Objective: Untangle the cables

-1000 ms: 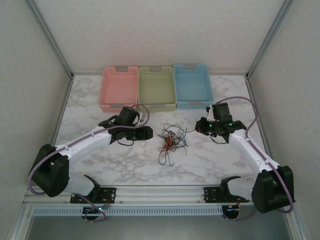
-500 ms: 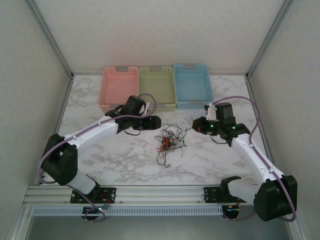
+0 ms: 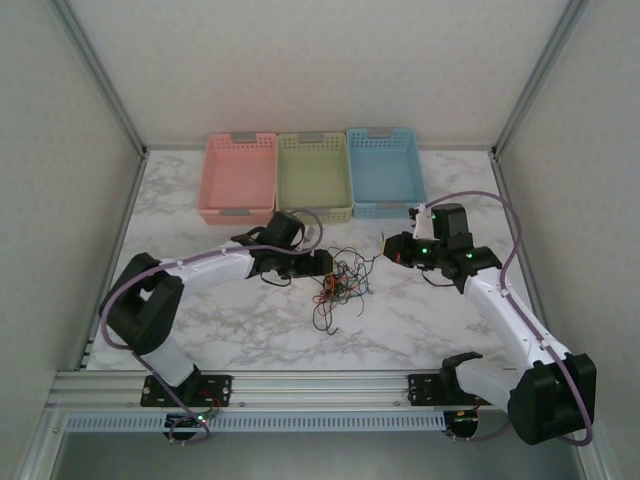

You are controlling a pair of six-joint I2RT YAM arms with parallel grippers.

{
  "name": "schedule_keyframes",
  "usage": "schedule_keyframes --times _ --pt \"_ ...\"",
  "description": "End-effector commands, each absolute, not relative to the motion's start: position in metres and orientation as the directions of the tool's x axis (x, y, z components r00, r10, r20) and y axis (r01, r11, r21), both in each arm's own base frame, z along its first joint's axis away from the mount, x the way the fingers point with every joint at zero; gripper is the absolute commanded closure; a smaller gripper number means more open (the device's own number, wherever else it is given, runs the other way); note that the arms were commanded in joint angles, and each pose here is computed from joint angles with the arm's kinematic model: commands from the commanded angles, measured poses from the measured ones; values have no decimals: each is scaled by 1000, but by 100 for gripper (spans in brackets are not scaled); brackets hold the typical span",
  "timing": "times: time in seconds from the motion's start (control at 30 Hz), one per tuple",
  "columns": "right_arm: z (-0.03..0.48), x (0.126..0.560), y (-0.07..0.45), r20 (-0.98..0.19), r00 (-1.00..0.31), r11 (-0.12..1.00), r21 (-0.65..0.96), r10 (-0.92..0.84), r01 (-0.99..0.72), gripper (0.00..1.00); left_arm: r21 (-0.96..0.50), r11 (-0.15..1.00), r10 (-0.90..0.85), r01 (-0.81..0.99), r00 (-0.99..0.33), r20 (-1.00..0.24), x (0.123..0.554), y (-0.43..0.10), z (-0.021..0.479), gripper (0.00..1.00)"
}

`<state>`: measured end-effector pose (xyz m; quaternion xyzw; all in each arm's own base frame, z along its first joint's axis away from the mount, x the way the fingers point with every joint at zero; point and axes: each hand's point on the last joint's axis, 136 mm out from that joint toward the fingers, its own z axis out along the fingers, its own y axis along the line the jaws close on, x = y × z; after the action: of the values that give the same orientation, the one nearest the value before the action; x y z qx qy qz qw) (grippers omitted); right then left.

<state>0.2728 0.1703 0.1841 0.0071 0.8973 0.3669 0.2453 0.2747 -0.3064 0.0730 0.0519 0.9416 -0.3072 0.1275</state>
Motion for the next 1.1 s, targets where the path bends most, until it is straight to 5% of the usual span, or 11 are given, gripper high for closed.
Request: schedule_keyframes --times 0.0,0.43,0.67,0.9,1.07 --pt "197 271 172 -456 -865 708 680 208 -189 100 -587 791 -2 173 -958 -285 277 -325 74 17" --pt "174 270 172 -413 -888 714 682 201 -155 100 -543 824 21 163 -966 -259 288 -354 48 15" --pt "173 271 172 -411 -894 726 668 180 -161 100 -457 872 51 177 -960 -274 295 -355 35 22" --pt "183 271 171 -416 -893 731 661 169 -169 100 -384 906 68 177 -957 -281 294 -341 22 49" --pt "188 269 172 -406 -899 728 665 166 -166 100 -326 926 94 193 -950 -297 296 -330 24 77"
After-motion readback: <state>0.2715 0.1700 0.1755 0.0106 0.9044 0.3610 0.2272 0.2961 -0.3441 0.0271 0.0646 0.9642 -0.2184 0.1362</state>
